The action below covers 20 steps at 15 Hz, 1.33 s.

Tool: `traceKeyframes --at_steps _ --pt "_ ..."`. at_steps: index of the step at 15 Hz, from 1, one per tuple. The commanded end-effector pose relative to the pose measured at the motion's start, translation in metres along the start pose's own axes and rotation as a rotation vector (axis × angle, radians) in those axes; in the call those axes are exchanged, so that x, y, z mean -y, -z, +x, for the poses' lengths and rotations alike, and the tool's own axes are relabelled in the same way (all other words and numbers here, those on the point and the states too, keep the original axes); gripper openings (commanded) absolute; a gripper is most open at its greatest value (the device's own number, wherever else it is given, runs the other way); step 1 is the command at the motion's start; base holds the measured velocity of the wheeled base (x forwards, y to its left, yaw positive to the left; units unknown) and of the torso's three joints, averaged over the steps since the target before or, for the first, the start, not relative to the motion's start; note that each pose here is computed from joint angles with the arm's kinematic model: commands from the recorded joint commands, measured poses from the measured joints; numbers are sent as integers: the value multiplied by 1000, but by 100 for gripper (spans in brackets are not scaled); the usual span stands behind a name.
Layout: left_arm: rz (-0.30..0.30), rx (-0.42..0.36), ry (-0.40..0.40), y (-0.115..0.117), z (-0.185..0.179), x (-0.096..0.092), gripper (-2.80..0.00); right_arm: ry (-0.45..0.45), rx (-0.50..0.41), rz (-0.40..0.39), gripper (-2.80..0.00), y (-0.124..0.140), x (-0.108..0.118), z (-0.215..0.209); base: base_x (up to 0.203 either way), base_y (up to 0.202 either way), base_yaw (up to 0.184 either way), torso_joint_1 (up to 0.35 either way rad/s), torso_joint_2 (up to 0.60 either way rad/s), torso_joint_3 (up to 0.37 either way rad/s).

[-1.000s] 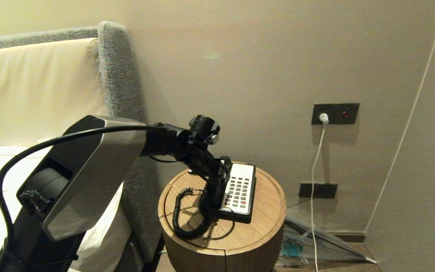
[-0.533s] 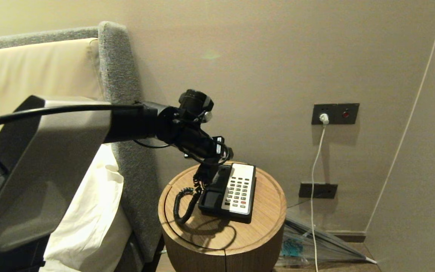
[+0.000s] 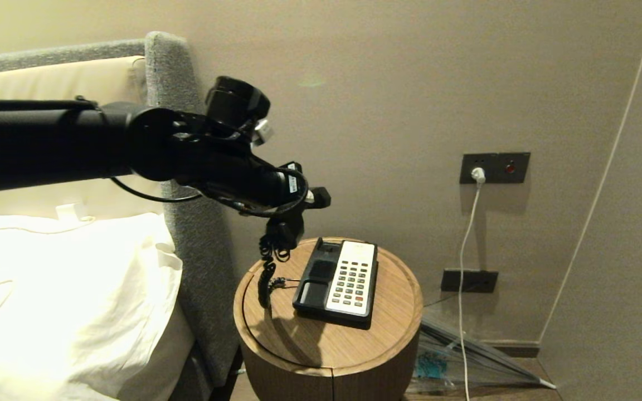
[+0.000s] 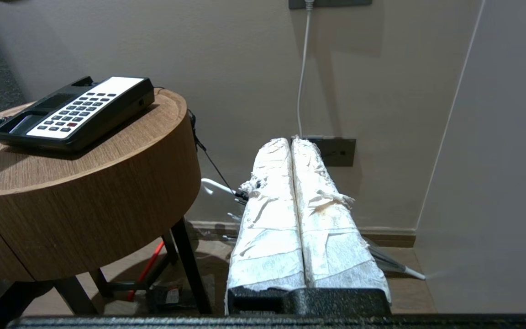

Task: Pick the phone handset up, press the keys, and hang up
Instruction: Dial the number

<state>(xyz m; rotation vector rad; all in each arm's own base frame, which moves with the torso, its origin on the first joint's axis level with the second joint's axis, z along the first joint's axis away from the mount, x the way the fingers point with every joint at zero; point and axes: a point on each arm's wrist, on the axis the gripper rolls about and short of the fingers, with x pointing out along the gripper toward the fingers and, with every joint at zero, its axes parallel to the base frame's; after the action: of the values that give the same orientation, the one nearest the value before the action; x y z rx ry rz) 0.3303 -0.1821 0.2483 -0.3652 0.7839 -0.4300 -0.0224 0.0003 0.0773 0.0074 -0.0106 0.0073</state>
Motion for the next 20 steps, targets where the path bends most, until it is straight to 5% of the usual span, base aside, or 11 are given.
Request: traceKeyframes --at_steps 1,7,11,20 --pt "-76 62 45 -3 -53 -4 -280 0 -3 0 -280 1 0 0 0 0 0 0 0 0" --pt "-278 218 206 -1 -154 -37 -280 0 -6 0 -280 2 0 0 0 0 0 0 0 0" --pt "-474 312 279 -4 -190 -57 -280 0 -6 0 -280 2 0 0 0 0 0 0 0 0" --pt "-487 336 289 6 -196 -60 -280 0 -5 0 -280 2 0 0 0 0 0 0 0 0"
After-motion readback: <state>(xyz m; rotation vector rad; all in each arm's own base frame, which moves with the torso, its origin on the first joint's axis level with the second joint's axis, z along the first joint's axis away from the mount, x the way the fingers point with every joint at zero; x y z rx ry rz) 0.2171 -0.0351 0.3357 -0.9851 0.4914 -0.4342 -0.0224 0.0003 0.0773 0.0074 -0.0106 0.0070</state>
